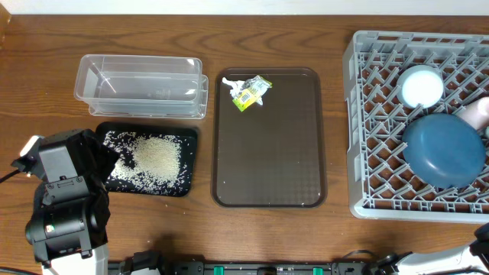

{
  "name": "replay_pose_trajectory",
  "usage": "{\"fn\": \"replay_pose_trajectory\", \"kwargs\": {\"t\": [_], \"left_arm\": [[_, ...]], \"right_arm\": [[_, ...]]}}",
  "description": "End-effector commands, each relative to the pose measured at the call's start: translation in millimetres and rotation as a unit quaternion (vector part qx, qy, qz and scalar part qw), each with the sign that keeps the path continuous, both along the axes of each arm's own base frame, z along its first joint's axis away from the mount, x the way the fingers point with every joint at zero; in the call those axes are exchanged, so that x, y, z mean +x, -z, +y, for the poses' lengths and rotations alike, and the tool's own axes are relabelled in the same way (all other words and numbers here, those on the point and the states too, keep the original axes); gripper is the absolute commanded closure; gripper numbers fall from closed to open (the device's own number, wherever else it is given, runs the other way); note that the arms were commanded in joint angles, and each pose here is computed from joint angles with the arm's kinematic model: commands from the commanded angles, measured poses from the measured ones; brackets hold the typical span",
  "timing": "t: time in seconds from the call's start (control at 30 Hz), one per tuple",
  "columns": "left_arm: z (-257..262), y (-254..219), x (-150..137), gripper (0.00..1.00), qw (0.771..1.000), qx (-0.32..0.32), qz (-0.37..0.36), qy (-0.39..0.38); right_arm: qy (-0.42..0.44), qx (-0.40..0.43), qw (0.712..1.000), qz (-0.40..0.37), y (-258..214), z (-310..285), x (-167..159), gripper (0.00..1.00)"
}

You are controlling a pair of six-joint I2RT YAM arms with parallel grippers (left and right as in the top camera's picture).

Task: Sort waste into correct bins and load items into the dishwasher rack
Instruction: 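Lower the mint-green bowl into the rack's back corner and release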

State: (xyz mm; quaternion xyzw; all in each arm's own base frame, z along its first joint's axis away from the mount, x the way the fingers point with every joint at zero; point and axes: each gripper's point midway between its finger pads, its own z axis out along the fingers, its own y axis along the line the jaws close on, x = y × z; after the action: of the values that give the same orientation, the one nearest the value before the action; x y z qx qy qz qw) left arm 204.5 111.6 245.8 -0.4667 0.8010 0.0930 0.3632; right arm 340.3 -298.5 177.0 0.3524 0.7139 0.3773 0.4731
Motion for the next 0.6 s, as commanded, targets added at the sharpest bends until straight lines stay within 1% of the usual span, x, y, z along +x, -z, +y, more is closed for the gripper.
{"fn": "replay_pose_trajectory", "kwargs": {"t": [0.0, 0.17, 0.23, 0.33, 0.5, 0.57], "left_arm": [[2.0, -4.6, -0.6, 0.06, 1.000, 0.003, -0.004, -0.005], [2.0, -4.6, -0.6, 0.06, 1.000, 0.003, -0.004, -0.005], [2.0, -4.6, -0.6, 0.06, 1.000, 0.003, -0.004, -0.005], [2.0, -4.6, -0.6, 0.06, 1.000, 0.003, -0.004, -0.005], [2.0, -4.6, -0.6, 0.06, 1.000, 0.003, -0.004, -0.005], [2.0, -4.6, -0.6, 0.06, 1.000, 0.003, -0.004, -0.005]], "right_arm": [[0.041, -0.012, 0.999, 0.025, 0.3, -14.7, -13.5, 0.91], [0.062, 0.015, 0.997, 0.046, 7.7, -20.4, -28.6, 0.93], [0.086, 0.026, 0.993, 0.075, 14.8, -23.9, -38.1, 0.90], [0.120, 0.028, 0.986, 0.116, 19.9, -28.5, -53.4, 0.89], [0.183, 0.018, 0.968, 0.171, 10.3, -32.5, -75.2, 0.84], [0.213, 0.019, 0.959, 0.184, -0.7, -32.0, -83.1, 0.80]]}}
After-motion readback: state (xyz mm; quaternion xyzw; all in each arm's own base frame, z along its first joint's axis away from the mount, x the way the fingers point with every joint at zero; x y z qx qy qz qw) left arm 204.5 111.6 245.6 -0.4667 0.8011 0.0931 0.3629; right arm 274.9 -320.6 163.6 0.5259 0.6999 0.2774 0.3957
